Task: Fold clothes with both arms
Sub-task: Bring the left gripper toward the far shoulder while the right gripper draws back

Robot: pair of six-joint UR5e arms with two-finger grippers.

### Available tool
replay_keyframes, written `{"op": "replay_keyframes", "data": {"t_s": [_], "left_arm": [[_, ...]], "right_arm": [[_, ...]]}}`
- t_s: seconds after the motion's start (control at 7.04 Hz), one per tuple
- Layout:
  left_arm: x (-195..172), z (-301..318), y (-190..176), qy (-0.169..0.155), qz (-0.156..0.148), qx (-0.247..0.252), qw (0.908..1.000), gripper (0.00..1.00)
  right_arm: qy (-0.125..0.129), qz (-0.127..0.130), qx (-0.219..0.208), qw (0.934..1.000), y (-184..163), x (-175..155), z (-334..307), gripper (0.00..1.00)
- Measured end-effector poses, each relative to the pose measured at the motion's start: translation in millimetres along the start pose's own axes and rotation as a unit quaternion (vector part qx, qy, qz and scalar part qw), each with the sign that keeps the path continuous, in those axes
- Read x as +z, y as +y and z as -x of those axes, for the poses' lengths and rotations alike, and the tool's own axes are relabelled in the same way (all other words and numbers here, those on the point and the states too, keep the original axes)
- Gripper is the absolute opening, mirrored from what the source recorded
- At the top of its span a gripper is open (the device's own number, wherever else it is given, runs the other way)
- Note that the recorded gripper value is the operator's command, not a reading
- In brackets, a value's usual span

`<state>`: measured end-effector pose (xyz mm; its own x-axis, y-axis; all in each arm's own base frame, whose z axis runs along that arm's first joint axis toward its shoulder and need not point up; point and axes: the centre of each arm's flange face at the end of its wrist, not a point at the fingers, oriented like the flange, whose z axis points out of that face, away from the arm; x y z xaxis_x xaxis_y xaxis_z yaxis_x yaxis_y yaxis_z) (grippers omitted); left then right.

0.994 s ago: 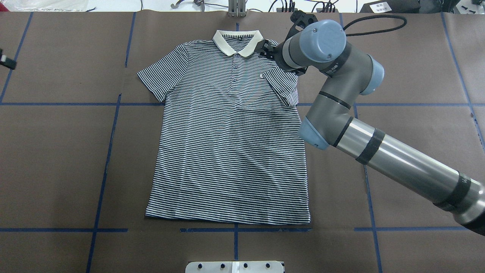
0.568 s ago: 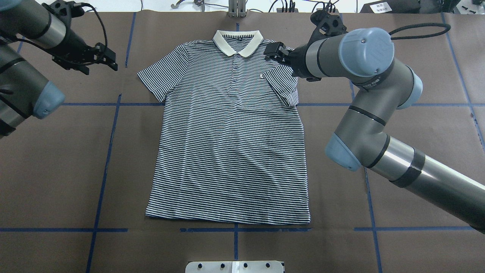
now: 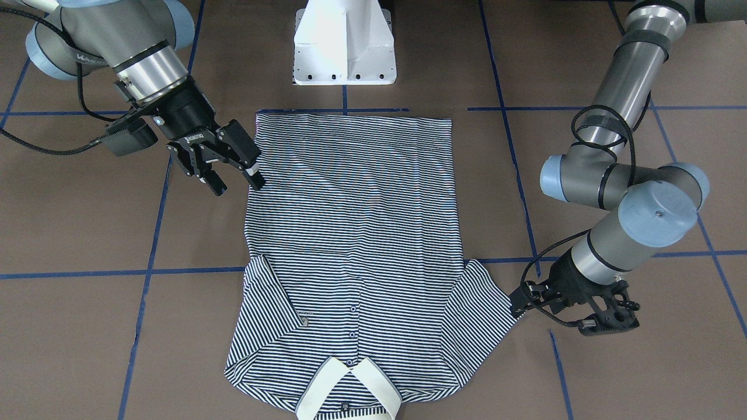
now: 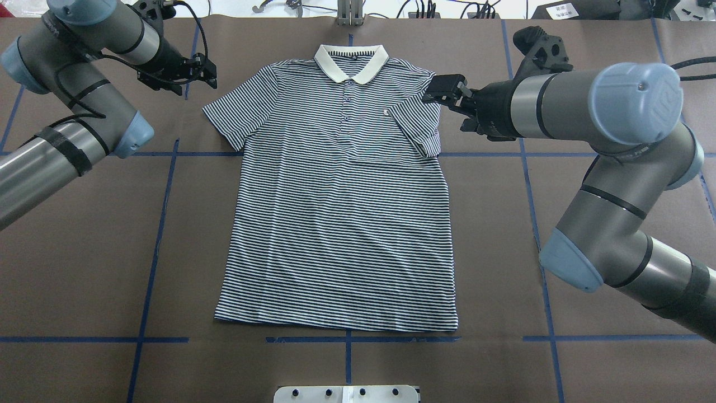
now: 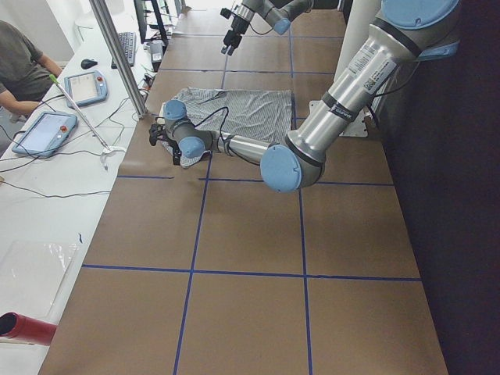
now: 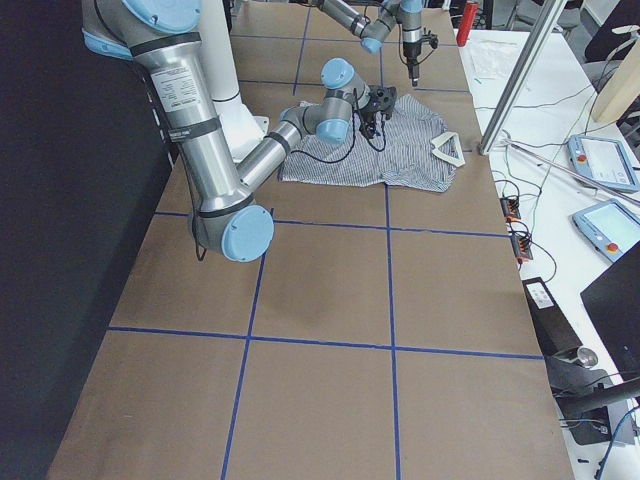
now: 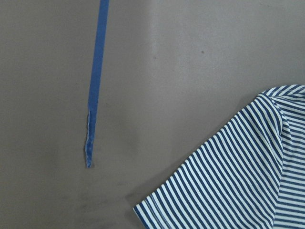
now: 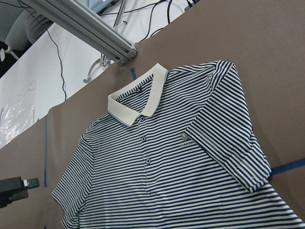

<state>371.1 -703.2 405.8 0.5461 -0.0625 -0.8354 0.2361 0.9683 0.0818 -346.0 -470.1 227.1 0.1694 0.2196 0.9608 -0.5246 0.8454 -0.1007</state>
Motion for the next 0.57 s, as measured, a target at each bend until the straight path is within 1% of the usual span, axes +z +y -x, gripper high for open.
{"op": "replay_keyframes", "data": {"t_s": [0.14, 0.28, 0.43, 0.57], "left_arm": [[13.7, -1.0, 2.1, -0.005, -0.009, 0.005, 0.9999, 0.77], [25.1, -1.9, 8.4, -0.006, -0.01, 0.01, 0.9999, 0.74], [33.5, -3.0, 15.3, -0.007, -0.006, 0.014, 0.9999, 0.66], [38.0, -3.9, 19.7, -0.007, -0.004, 0.016, 0.9998, 0.55]], "right_arm": [[-0.001, 0.008, 0.0, 1.0, 0.6, -5.5, -1.8, 1.0], [-0.002, 0.011, 0.001, 0.9999, 0.1, -7.5, -2.2, 1.0], [-0.002, 0.012, 0.001, 0.9999, 0.0, -8.2, -1.9, 1.0], [-0.002, 0.013, 0.002, 0.9999, 0.2, -8.4, -1.5, 1.0]]}}
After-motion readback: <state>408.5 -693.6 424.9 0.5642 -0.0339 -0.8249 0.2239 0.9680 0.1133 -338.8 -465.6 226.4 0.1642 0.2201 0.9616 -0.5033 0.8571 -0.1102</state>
